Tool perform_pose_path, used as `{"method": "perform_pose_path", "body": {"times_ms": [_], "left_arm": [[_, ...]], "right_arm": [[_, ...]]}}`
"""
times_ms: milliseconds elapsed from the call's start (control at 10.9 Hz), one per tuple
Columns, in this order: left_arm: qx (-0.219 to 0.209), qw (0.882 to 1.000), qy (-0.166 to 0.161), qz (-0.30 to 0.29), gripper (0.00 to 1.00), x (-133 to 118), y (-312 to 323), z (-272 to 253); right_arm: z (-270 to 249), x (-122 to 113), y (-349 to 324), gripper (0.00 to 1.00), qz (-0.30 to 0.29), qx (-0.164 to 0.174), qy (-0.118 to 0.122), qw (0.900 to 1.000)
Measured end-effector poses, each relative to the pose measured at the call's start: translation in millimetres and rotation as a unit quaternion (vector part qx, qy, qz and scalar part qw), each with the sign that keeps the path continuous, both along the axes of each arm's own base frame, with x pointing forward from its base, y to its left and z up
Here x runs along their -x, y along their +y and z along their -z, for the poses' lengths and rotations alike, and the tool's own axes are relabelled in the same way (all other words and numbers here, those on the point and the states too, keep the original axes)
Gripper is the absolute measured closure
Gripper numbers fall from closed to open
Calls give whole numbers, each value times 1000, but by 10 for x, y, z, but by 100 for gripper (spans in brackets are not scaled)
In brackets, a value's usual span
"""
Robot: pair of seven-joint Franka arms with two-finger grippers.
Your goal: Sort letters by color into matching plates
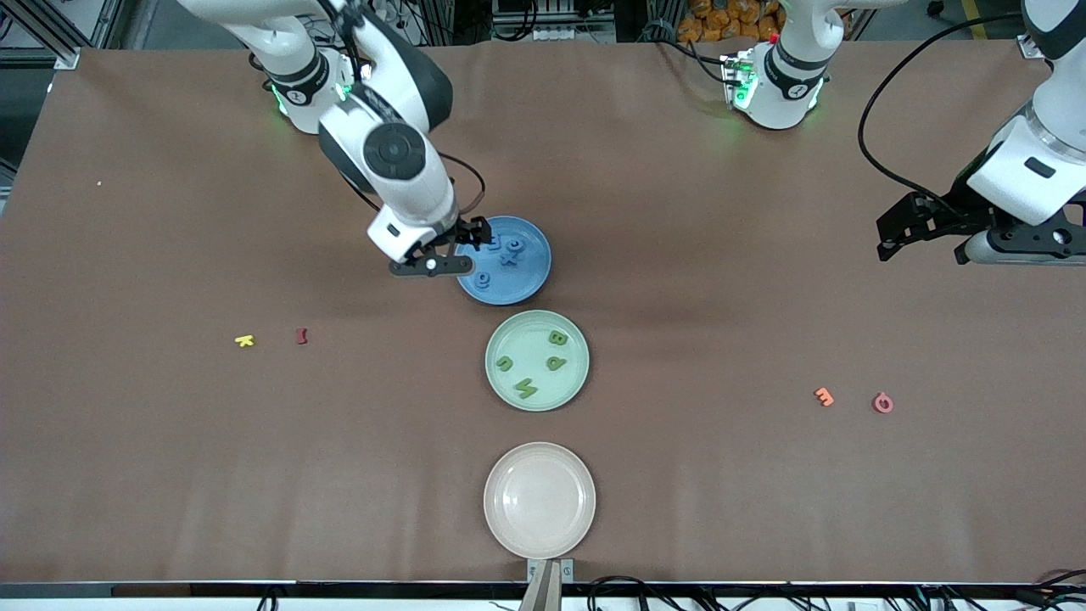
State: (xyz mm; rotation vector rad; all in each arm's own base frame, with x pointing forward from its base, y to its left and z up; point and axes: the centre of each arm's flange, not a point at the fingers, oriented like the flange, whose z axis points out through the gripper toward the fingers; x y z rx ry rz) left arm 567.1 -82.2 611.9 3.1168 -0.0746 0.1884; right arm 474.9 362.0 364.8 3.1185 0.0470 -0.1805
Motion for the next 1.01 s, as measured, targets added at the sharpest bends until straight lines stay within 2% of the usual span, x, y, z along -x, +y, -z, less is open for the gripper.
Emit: {"method": "perform_pose_path", "body": {"times_ms": [276,369,645,829,1013], "left_arm": [[0,1000,0,0,0,-1,1,2],[0,1000,0,0,0,-1,1,2],[0,1000,0,0,0,-1,4,3],[0,1000,0,0,0,-2,7,4],[0,1000,0,0,0,-1,4,5]], "right_arm": [[-1285,-158,-275,0,23,36,-32,999],[-1528,-208,-483,0,17,36,-30,999],[-2094,-511,-1586,0,-17,-6,-32,999],[-2391,-619,-2400,0,-50,-15,-46,998],[-2476,-687,-2957,0,-73,-18,-54,996]]}}
